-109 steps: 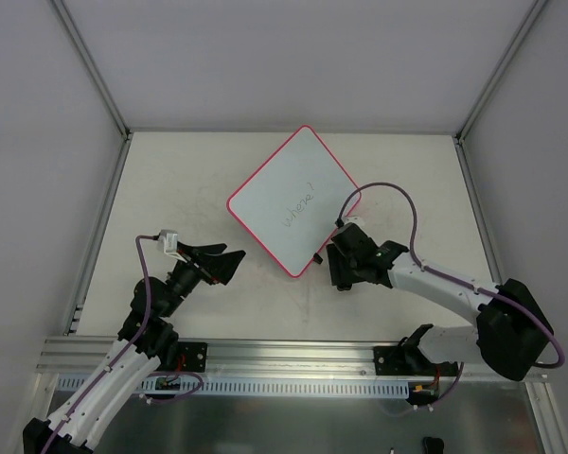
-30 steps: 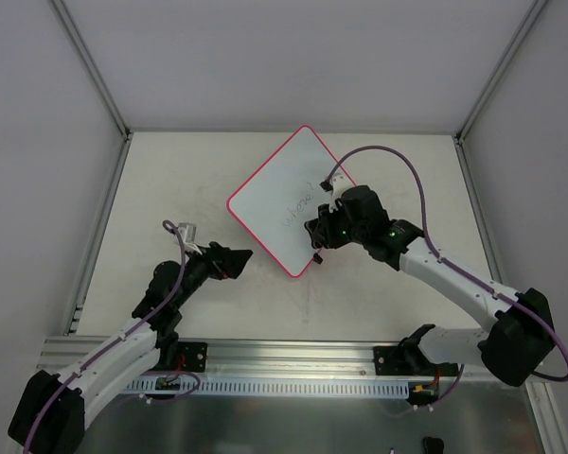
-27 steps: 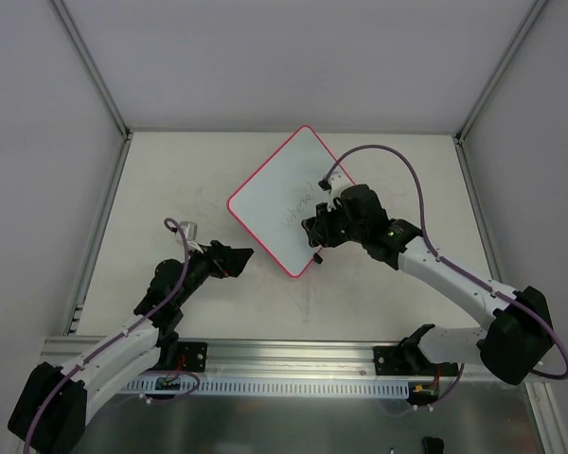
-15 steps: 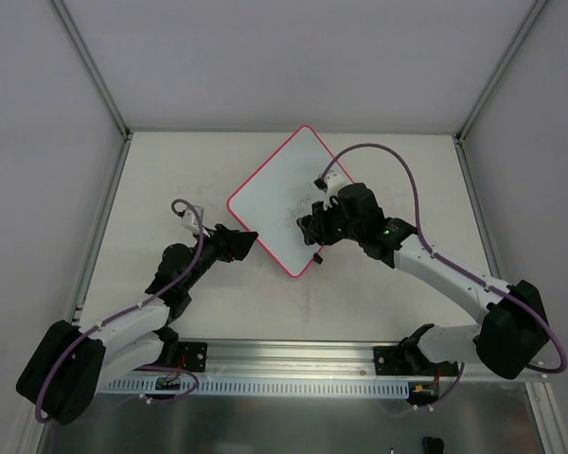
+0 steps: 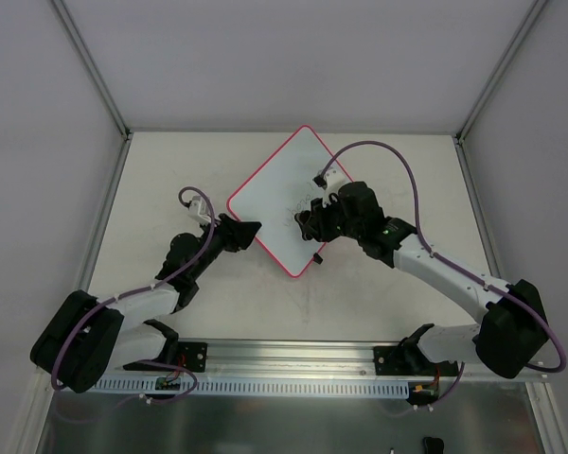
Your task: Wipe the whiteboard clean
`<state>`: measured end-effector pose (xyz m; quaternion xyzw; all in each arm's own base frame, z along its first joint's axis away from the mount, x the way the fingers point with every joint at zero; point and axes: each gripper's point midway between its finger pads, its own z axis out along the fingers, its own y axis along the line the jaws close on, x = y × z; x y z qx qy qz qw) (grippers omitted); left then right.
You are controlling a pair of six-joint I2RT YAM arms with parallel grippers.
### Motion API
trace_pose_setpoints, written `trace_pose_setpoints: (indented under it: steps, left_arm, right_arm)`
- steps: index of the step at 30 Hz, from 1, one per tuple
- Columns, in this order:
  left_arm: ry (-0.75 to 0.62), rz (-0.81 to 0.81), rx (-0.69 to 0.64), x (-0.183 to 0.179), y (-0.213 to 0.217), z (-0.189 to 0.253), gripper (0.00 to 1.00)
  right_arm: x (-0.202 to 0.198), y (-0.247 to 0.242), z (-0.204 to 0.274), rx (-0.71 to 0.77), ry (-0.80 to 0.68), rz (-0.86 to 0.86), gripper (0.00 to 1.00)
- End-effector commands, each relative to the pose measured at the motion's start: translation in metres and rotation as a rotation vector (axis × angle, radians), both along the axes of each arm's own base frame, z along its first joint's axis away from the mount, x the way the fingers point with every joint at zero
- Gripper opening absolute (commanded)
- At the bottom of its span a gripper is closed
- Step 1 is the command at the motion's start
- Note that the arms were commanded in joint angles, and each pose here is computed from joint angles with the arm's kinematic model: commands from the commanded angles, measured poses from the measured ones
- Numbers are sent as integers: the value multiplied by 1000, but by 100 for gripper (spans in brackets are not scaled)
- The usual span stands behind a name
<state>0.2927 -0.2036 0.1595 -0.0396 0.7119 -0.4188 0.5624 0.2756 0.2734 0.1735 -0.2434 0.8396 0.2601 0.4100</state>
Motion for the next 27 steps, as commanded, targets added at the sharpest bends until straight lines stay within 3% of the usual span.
trace_pose_setpoints:
  steps: [1, 9, 14, 19, 27]
  left_arm:
    - [-95, -21, -74, 9, -9, 38, 54]
    - [-51, -33, -71, 16, -16, 33, 50]
    - [-30, -33, -64, 16, -16, 27, 30]
    - [-12, -33, -61, 16, -16, 21, 36]
    - [17, -19, -44, 17, -15, 9, 28]
  right_arm:
    - [6, 8, 21, 41, -63, 24, 0]
    - [8, 13, 12, 35, -59, 51, 0]
    - [14, 20, 11, 52, -94, 69, 0]
    - [18, 26, 6, 56, -91, 77, 0]
    - [25, 34, -8, 50, -71, 85, 0]
